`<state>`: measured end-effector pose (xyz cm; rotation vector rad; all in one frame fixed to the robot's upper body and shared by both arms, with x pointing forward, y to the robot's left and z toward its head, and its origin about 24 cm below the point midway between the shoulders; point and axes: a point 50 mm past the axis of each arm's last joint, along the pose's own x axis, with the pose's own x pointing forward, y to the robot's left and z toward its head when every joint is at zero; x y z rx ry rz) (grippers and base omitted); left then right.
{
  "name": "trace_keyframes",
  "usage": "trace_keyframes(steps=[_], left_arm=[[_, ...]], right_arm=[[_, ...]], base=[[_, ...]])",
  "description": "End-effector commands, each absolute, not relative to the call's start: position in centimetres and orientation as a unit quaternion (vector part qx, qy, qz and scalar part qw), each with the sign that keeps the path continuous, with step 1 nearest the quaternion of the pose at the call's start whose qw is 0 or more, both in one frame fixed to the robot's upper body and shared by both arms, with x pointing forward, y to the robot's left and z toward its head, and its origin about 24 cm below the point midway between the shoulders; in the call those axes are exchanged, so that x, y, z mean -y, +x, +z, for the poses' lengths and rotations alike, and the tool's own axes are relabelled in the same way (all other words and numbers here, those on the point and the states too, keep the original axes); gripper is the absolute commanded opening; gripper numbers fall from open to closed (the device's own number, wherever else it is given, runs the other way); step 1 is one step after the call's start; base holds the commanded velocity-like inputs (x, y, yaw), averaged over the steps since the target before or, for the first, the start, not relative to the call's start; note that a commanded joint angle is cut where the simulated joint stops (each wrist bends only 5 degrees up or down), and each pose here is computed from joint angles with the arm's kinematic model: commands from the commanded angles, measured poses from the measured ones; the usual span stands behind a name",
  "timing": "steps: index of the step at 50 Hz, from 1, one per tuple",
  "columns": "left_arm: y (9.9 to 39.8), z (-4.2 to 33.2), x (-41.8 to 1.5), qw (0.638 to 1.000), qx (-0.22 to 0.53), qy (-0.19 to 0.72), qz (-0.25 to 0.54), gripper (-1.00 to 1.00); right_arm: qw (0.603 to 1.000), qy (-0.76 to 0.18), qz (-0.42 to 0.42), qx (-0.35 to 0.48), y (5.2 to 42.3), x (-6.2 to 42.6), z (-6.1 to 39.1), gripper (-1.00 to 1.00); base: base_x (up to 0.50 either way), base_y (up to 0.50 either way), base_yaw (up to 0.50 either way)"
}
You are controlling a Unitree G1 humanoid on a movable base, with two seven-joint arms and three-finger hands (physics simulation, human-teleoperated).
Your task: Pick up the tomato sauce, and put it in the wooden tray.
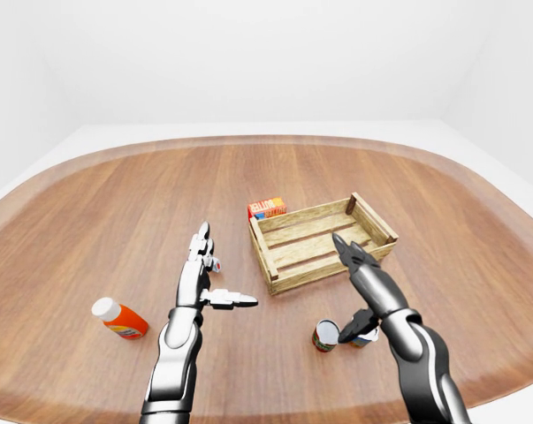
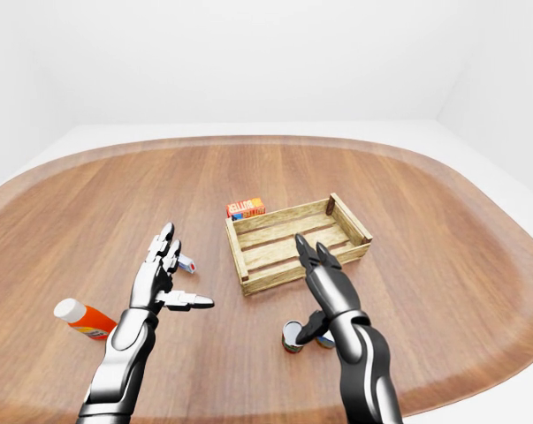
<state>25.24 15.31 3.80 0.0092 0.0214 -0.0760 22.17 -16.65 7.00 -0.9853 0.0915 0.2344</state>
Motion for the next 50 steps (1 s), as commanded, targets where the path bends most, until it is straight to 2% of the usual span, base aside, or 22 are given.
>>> trace_keyframes(steps=[1, 50], left_arm=[[25.3, 3.8, -15.3, 0.999, -0.011, 0.004, -0.038, 1.00], [25.2, 3.8, -15.3, 0.999, -0.011, 0.004, -0.039, 1.00]], right_arm=[[0.863, -0.486, 0.121, -0.065, 22.0, 16.8, 5.6, 1.00], [0.844, -0.506, 0.146, -0.102, 22.1, 16.6, 2.2, 1.00]], base=[[0.00, 0.00, 0.00], [0.00, 0.00, 0.00]])
